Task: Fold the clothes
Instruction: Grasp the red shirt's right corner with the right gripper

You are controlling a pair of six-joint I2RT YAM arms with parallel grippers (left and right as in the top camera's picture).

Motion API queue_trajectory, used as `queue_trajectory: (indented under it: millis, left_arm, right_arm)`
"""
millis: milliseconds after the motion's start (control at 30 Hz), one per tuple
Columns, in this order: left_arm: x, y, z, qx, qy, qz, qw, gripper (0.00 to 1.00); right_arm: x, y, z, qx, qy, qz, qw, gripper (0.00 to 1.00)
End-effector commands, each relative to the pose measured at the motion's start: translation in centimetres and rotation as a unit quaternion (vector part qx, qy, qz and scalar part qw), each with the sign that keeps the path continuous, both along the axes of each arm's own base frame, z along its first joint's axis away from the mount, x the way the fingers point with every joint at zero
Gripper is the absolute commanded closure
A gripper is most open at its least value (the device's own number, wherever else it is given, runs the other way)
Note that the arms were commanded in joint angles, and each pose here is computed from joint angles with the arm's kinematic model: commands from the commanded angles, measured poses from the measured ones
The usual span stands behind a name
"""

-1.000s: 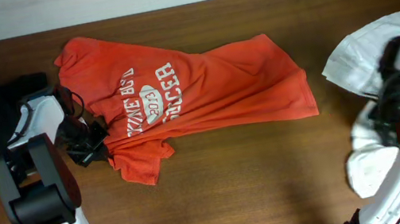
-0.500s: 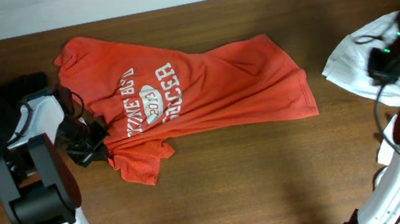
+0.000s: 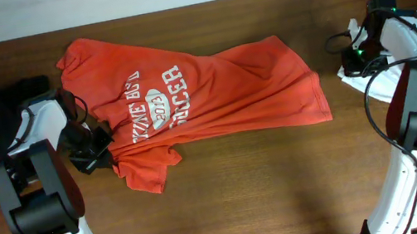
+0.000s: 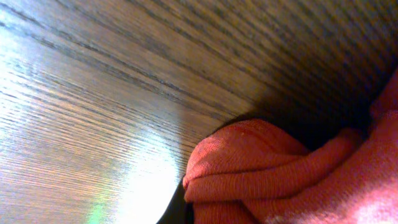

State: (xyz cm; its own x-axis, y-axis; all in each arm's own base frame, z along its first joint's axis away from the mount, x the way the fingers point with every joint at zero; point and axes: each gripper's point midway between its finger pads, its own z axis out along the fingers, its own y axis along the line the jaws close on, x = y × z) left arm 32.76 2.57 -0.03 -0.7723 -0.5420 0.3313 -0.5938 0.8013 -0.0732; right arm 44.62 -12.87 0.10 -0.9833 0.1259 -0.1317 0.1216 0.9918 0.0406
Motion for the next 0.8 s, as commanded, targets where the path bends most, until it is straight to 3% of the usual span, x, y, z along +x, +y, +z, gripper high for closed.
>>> queue_trajectory:
  millis: [0,67,133,233,267,367,433,600,767]
  left_arm:
    - [0.0,0.3,0.7,0.008,-0.009,0.003,1.000,1.00]
    - [0.0,0.3,0.7,0.008,-0.009,0.003,1.000,1.00]
    - [0.0,0.3,0.7,0.008,-0.008,0.003,1.000,1.00]
    - [0.0,0.3,0.7,0.008,-0.008,0.003,1.000,0.98]
    - [0.0,0.3,0.7,0.008,-0.008,0.003,1.000,0.97]
    - [0.0,0.3,0.7,0.008,-0.008,0.003,1.000,0.96]
    - [0.0,0.3,0.7,0.008,-0.008,0.002,1.000,0.96]
    - [0.0,0.3,0.7,0.008,-0.008,0.003,1.000,0.96]
    - [0.1,0.3,0.7,0.008,-0.010,0.002,1.000,0.96]
  right_arm:
    - [-4.1,-8.9,-3.4,-0.103,0.065,-0.129,0.984,0.91]
    - [-7.2,-14.1,-2.8,-0.152,0.082,-0.222,0.960,0.86]
    - [-9.3,-17.0,-2.1,-0.120,0.079,-0.284,0.948,0.77]
    - [-6.9,-16.0,1.4,-0.006,0.027,-0.280,0.960,0.48]
    - [-6.1,-15.3,2.8,0.010,0.016,-0.271,0.962,0.45]
    - [-4.1,-10.6,8.9,0.078,-0.003,-0.229,0.970,0.43]
    - [-5.0,-7.1,10.1,0.119,0.035,-0.212,0.969,0.38]
    - [-8.7,2.7,8.2,0.154,0.192,-0.141,0.959,0.37]
    - [-11.6,9.6,3.5,0.185,0.276,-0.114,0.936,0.39]
